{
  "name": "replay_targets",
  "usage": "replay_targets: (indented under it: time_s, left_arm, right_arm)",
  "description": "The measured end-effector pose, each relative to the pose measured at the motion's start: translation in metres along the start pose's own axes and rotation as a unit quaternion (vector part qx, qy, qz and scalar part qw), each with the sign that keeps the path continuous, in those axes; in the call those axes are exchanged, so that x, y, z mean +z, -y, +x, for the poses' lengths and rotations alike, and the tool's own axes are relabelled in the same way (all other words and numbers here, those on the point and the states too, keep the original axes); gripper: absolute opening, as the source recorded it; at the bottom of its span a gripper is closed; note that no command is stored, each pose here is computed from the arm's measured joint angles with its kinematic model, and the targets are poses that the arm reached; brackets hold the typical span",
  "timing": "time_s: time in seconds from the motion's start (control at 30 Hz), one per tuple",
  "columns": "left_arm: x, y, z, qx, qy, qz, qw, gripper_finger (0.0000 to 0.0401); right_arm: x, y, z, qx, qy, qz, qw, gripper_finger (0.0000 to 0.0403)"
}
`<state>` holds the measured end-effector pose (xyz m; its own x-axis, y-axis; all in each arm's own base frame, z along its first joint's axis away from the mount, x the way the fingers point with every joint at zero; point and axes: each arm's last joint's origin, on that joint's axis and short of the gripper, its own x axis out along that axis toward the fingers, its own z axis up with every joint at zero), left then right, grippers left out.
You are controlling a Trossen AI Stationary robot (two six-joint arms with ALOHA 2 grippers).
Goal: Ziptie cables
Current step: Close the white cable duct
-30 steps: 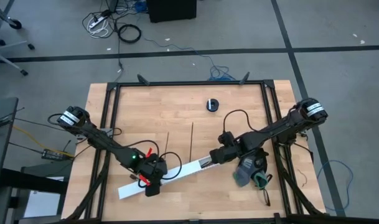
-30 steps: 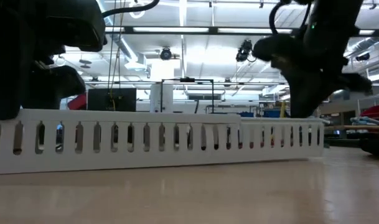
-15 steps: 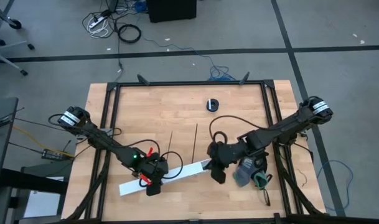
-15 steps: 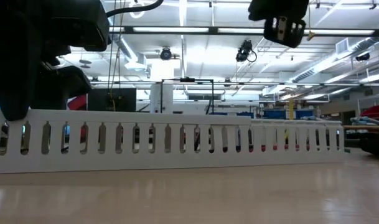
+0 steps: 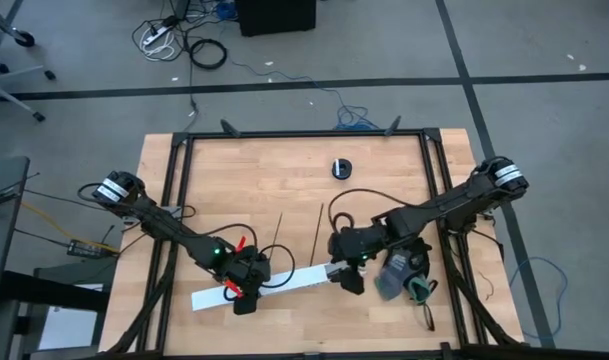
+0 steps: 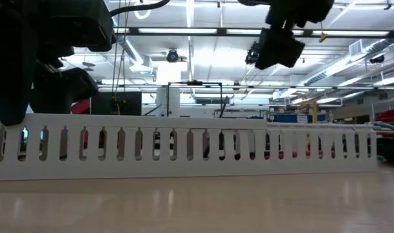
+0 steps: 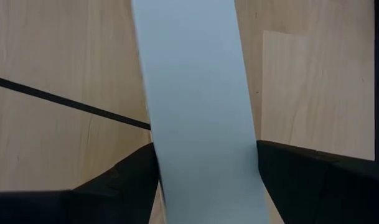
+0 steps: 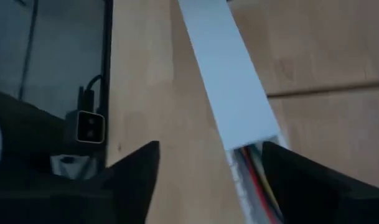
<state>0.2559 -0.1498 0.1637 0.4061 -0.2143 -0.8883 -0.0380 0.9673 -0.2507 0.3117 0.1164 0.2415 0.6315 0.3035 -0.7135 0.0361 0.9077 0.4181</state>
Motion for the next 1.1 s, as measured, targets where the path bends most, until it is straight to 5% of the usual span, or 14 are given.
replay_targets:
  time_s: [0.33, 1.1]
  left_arm:
    - [0.002, -0.001, 0.000, -0.003, 0.004, 0.021, 1.000, 0.0241]
    - [0.005, -0.002, 0.001, -0.013, 0.009, 0.028, 0.999, 0.0241]
  right_arm:
    - [-0.017, 0.007, 0.038, -0.047, -0.051, -0.061, 0.996, 0.0339]
    - [-0.028, 0.004, 0.061, -0.077, -0.048, -0.141, 0.986, 0.0341]
